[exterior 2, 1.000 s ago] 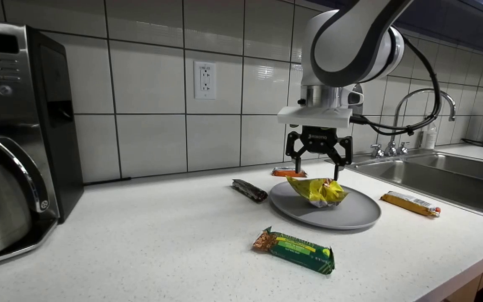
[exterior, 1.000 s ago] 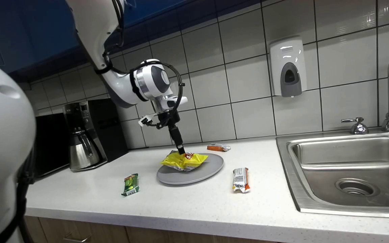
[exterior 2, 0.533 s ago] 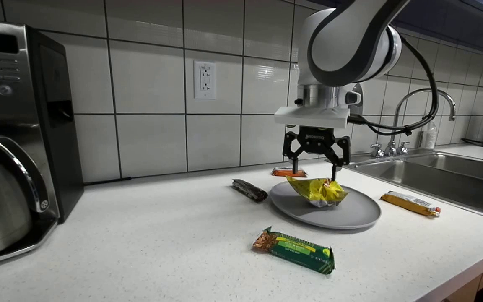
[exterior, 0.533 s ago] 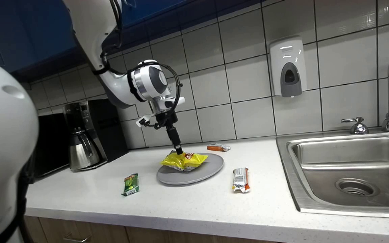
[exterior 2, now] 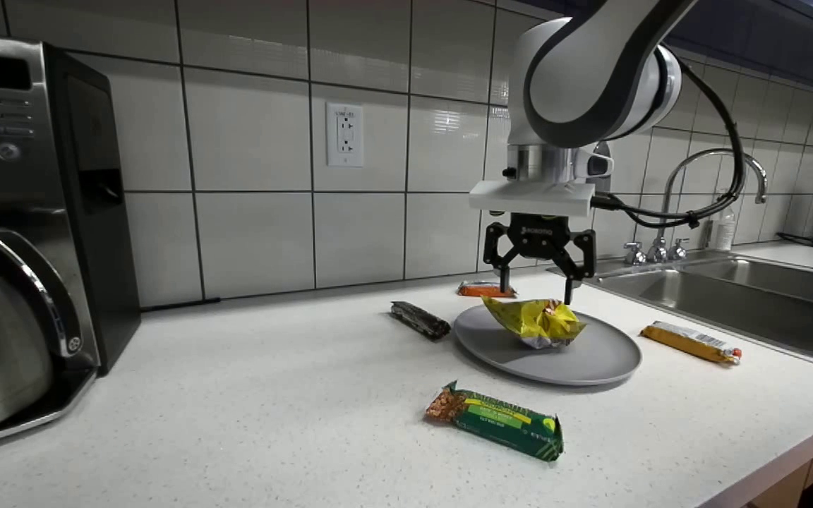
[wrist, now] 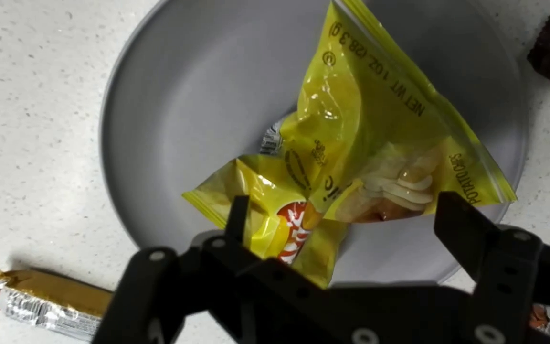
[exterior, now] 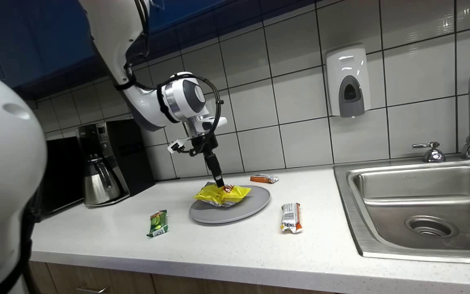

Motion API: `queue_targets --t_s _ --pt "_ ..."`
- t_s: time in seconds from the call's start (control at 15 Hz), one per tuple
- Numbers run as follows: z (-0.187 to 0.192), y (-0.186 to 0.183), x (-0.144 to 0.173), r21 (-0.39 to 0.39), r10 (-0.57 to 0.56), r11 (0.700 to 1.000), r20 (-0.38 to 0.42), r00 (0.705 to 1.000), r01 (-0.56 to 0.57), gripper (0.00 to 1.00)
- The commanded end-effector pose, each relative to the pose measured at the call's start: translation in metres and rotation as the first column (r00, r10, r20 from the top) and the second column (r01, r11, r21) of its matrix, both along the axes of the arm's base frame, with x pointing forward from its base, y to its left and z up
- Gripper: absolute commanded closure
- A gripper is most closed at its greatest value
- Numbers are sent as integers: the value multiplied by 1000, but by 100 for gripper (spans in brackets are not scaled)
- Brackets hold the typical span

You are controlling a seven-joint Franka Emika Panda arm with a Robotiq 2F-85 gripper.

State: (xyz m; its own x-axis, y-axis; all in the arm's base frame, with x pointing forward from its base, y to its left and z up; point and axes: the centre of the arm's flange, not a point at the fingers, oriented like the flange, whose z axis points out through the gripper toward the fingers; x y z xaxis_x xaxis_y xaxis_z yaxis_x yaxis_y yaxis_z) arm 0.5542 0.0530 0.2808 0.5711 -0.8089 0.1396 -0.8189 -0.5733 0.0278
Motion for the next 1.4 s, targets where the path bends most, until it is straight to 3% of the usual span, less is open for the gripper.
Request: queue_targets --t_s 0.0,0.6,1.33 --pt "6 -1 -7 -24 -4 1000 -4 1000 4 31" --pt "7 -4 -10 -29 -9 1000 -6 1000 9 99" --pt "26 -15 -6 -36 -31 999 11 999 31 100"
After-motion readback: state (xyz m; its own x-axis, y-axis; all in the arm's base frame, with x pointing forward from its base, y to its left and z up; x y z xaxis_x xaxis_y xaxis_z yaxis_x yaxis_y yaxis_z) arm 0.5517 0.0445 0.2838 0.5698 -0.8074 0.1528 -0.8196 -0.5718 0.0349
